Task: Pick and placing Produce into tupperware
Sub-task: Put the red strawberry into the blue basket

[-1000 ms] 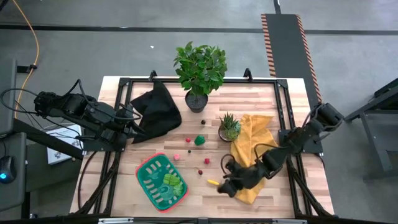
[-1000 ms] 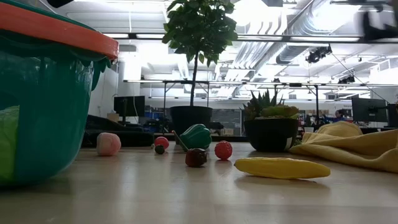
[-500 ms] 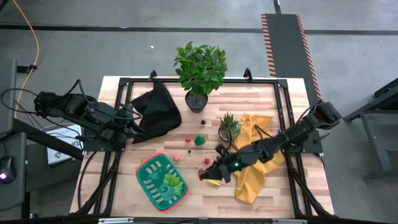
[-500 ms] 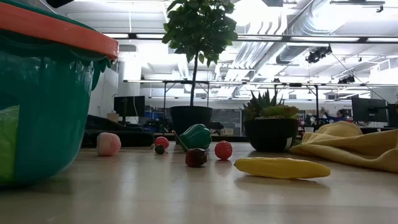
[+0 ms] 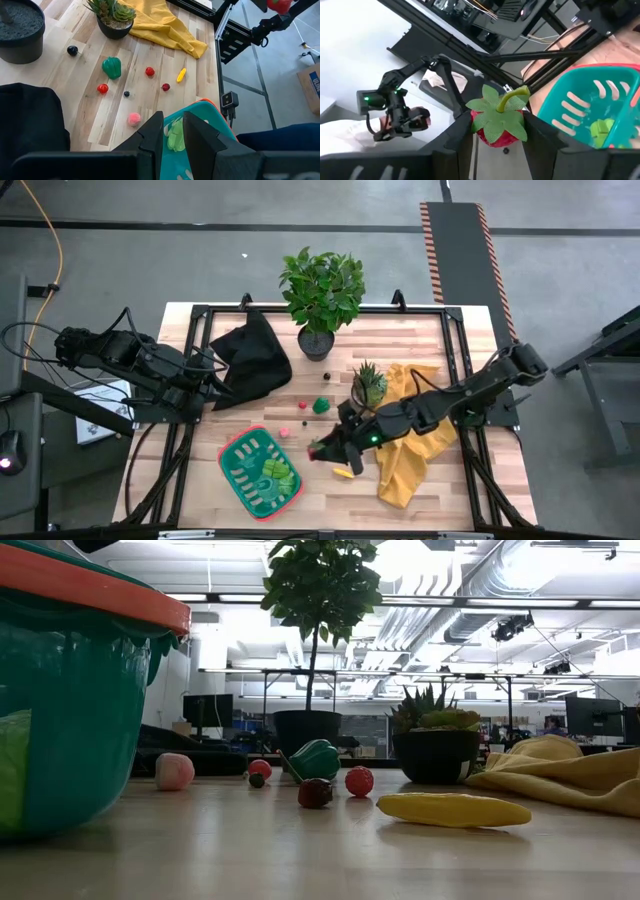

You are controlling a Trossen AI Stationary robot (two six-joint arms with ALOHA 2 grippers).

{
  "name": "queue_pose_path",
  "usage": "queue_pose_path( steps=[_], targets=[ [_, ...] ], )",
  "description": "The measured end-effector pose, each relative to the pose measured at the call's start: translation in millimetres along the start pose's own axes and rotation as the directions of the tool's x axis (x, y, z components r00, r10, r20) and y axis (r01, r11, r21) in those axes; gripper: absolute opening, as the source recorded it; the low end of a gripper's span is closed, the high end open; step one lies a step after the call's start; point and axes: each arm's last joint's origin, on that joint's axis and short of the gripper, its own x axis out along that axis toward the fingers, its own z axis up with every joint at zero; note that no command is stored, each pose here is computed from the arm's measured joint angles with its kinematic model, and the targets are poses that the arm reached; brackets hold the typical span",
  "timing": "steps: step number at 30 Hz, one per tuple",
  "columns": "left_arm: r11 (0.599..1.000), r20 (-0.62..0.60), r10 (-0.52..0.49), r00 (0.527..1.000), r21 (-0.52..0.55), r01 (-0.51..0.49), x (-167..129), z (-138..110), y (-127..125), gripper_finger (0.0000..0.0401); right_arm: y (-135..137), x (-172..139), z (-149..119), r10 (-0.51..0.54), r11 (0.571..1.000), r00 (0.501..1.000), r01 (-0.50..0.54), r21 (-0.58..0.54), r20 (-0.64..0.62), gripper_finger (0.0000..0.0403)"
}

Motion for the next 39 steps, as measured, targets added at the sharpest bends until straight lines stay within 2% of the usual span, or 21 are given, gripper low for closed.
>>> queue_pose_path(
  steps=[7,14,21,26,29,39],
  targets=[
    [1.0,-0.022,0.014,1.0,0.004,-0.014,0.0,-2.1,1.3,0.0062,-3.1,23.8,-5.4,-0.029,1.0,0.999,0.029,0.002,-0.025,0.0124],
    [1.0,-0.077,0.01,0.997,0.009,-0.01,-0.3,-6.3,2.9,0.0062,0.4,57.3,-4.4,-0.174,0.984,0.975,0.165,-0.074,-0.139,0.0124],
    [0.998,-0.132,-0.067,0.989,0.001,0.067,-0.6,-8.1,0.8,0.0062,3.1,92.3,-1.4,-0.27,0.958,0.932,0.236,-0.164,-0.24,0.0124],
    [0.989,-0.182,-0.146,0.972,0.007,0.149,-1.0,-9.5,-1.4,0.0062,-1.6,112.4,-1.9,-0.268,0.959,0.93,0.233,-0.159,-0.252,0.0124],
    [0.981,-0.206,-0.184,0.961,0.02,0.192,-1.3,-10.2,-2.6,0.0062,-8.8,119.0,-4.6,-0.276,0.959,0.921,0.244,-0.146,-0.273,0.0124],
    [0.974,-0.211,-0.205,0.956,0.05,0.22,-0.9,-9.7,-3.7,0.0062,-22.2,123.4,-8.8,-0.317,0.947,0.9,0.281,-0.157,-0.298,0.0124]
  ],
)
